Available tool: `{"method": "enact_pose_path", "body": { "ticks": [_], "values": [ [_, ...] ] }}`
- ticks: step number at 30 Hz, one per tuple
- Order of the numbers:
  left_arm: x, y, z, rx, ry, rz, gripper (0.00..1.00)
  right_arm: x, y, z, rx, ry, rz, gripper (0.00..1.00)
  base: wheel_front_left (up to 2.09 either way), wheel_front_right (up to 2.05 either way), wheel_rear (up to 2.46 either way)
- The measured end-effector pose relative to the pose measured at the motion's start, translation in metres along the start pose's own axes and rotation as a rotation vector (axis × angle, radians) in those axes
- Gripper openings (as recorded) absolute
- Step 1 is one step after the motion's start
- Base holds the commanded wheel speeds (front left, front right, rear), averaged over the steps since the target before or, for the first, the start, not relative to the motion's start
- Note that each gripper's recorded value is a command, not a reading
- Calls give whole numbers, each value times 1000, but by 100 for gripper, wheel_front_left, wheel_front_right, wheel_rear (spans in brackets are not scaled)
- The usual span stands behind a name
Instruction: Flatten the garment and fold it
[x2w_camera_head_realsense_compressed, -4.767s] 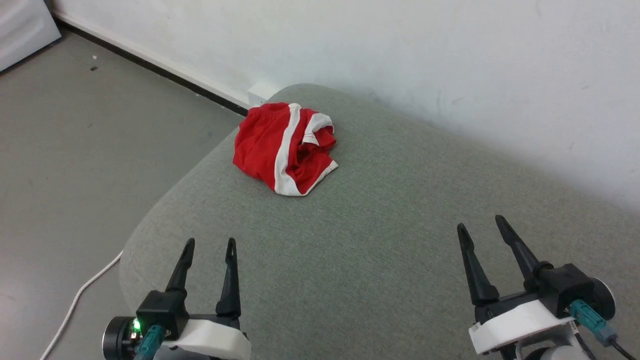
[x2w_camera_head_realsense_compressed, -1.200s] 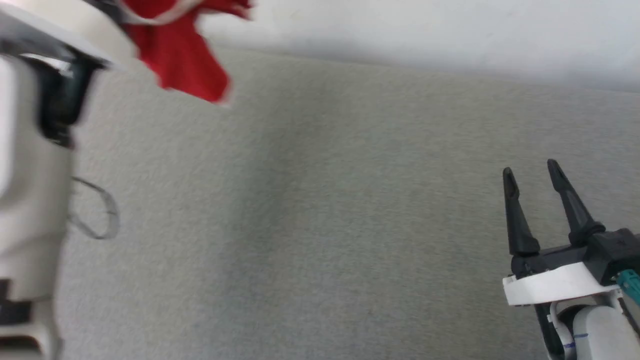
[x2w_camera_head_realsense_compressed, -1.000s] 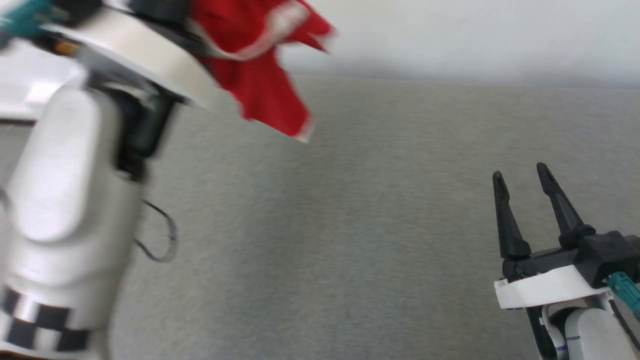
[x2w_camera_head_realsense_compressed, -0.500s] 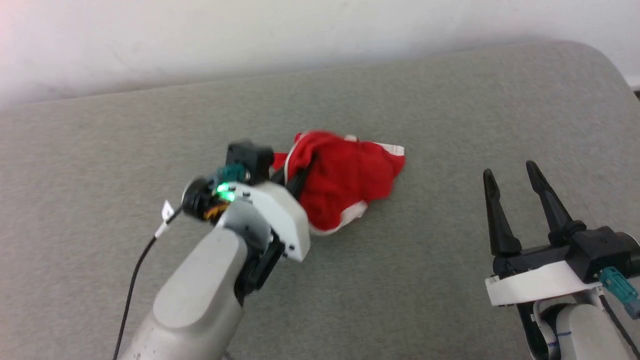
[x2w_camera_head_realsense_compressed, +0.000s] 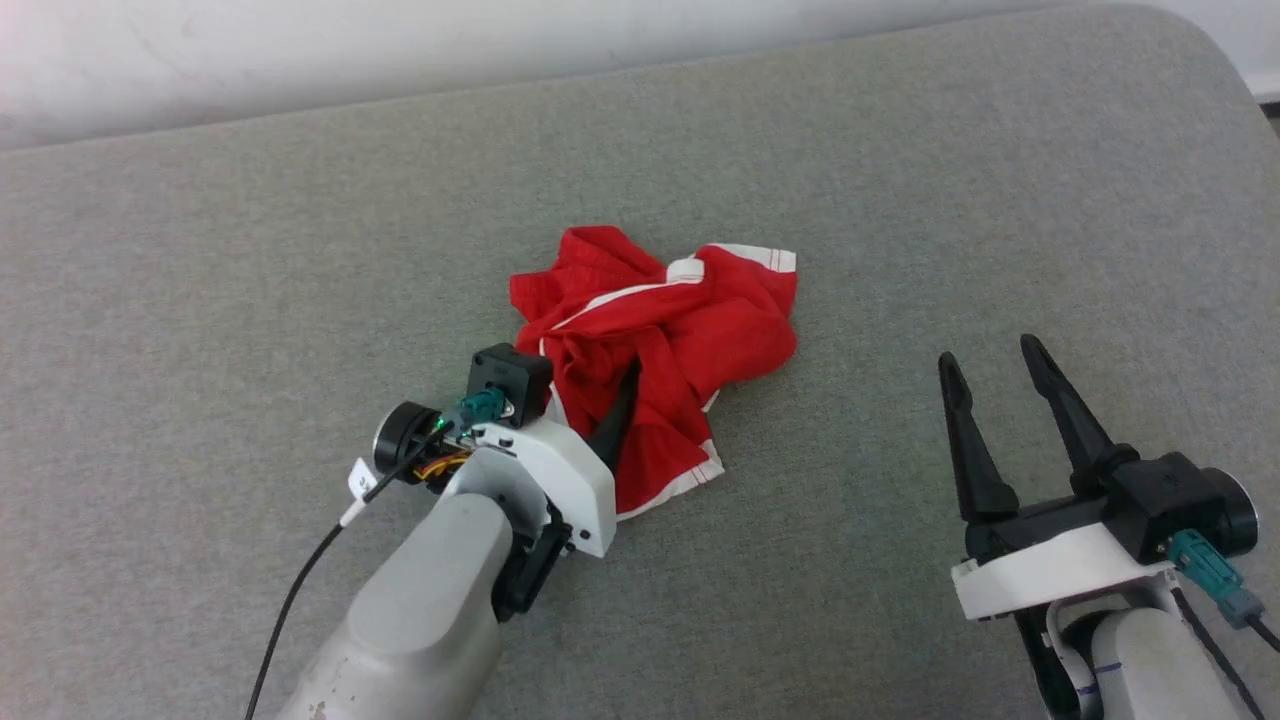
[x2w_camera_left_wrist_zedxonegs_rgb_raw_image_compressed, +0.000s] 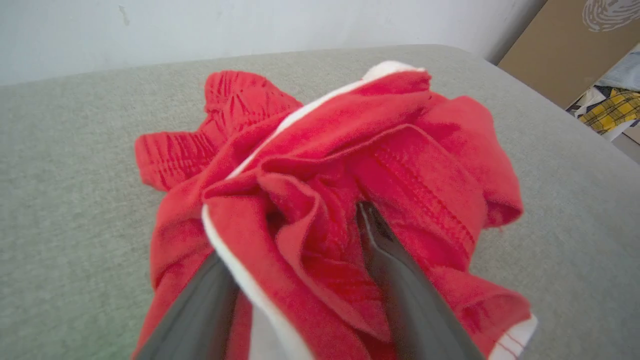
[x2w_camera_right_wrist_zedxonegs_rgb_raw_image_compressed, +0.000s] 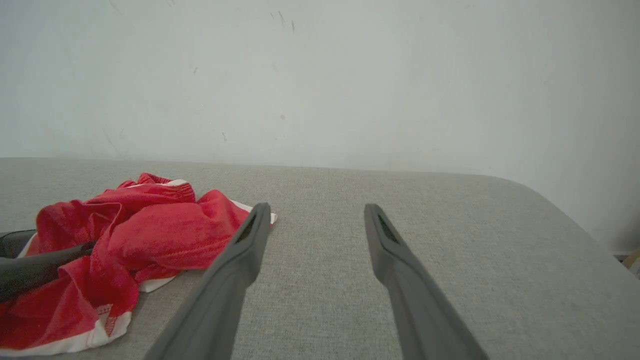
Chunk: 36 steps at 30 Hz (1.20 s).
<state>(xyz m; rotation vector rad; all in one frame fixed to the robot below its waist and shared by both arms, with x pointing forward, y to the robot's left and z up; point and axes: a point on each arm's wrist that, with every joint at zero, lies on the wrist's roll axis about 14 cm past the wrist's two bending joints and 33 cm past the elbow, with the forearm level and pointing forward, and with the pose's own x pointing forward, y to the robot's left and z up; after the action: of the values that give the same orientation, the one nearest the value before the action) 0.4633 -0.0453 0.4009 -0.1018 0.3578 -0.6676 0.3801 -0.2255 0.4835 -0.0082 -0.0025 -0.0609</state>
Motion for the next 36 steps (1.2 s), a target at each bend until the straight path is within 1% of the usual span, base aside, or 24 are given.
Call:
{"method": "enact_pose_path", "body": {
  "ticks": [5, 10, 13, 16, 18, 20, 24, 27, 30, 36],
  "values": [
    [-11, -2, 23, 10, -94, -2, 100, -1, 3, 0, -3, -1, 22, 100, 0, 0, 0],
    [-37, 4, 68, 28, -246, 29, 100, -6, 15, 0, 5, 0, 63, 100, 0, 0, 0],
    [-68, 25, 93, 77, -332, 98, 100, -7, 27, 3, 17, -12, 99, 100, 0, 0, 0],
    [-108, 57, 107, 120, -395, 219, 100, -7, 40, 8, 27, -28, 138, 100, 0, 0, 0],
    [-135, 74, 109, 164, -410, 294, 100, -7, 50, 10, 34, -37, 165, 100, 0, 0, 0],
    [-163, 87, 109, 164, -436, 372, 100, -7, 59, 13, 39, -47, 190, 100, 0, 0, 0],
    [-211, 95, 111, 173, -495, 494, 100, -5, 72, 20, 45, -67, 229, 100, 0, 0, 0],
    [-238, 96, 98, 182, -488, 568, 100, -7, 79, 22, 50, -71, 248, 100, 0, 0, 0],
    [-254, 88, 79, 186, -459, 602, 100, -9, 81, 23, 52, -74, 252, 100, 0, 0, 0],
    [-264, 74, 69, 164, -464, 622, 100, -13, 84, 18, 56, -56, 257, 100, 0, 0, 0]
  ]
}}
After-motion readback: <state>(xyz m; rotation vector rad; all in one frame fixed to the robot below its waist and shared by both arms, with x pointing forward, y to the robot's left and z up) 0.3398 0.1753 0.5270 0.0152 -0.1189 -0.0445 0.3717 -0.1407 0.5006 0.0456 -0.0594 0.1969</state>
